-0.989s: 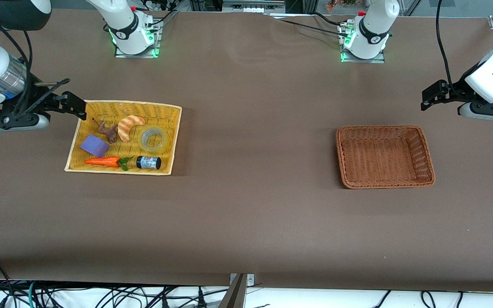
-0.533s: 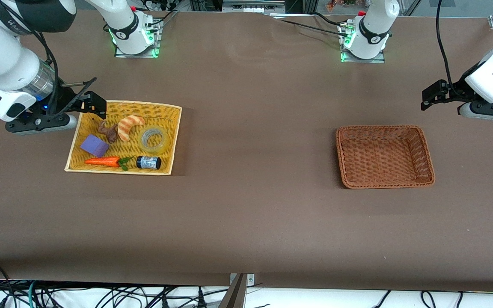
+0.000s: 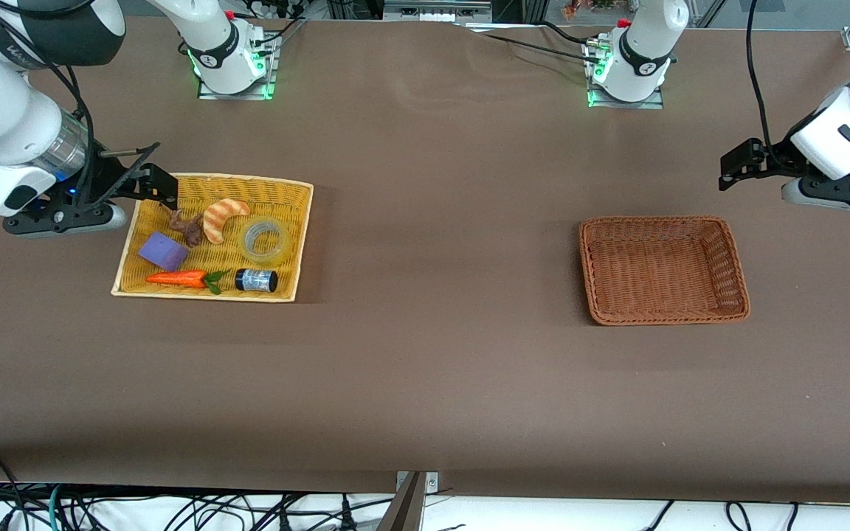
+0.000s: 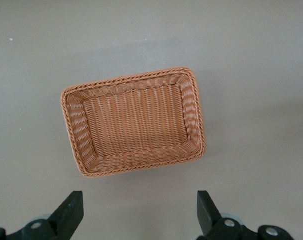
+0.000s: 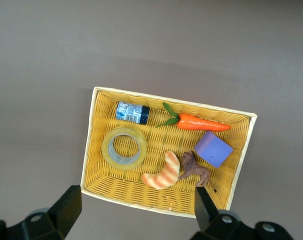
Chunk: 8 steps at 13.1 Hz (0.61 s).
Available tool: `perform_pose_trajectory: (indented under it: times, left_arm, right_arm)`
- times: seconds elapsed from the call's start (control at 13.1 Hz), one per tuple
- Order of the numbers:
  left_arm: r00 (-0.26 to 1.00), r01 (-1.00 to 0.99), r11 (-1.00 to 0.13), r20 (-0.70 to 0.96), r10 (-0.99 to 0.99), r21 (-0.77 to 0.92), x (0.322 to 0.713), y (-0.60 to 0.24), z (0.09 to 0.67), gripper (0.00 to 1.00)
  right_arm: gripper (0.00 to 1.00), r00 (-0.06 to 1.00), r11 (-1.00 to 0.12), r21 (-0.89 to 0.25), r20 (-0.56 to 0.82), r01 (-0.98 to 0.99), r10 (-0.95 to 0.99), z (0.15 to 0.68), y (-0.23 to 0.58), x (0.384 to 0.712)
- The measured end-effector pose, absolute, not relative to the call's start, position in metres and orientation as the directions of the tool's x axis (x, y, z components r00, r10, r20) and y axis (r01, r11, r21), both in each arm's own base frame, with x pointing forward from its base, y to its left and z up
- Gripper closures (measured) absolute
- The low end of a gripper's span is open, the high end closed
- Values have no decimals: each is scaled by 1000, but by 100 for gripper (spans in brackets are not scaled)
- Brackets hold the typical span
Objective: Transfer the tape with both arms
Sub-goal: 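Move the right gripper over the yellow tray toward the tape roll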
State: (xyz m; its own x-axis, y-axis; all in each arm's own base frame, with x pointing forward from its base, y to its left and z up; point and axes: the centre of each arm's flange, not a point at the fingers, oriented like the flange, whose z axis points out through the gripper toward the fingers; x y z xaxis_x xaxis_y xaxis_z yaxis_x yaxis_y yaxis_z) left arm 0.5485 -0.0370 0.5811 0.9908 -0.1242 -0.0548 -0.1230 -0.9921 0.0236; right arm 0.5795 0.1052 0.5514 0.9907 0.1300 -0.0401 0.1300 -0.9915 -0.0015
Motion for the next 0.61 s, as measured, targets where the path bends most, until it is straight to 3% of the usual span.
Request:
perform_pose_trajectory:
  times: [0.61]
  left_arm:
    - [990,-129,-991,-55,-130,24,548,-40,581,0]
  right_arm:
    - [0,993,-994,-1,-43,110,110,548,92,584]
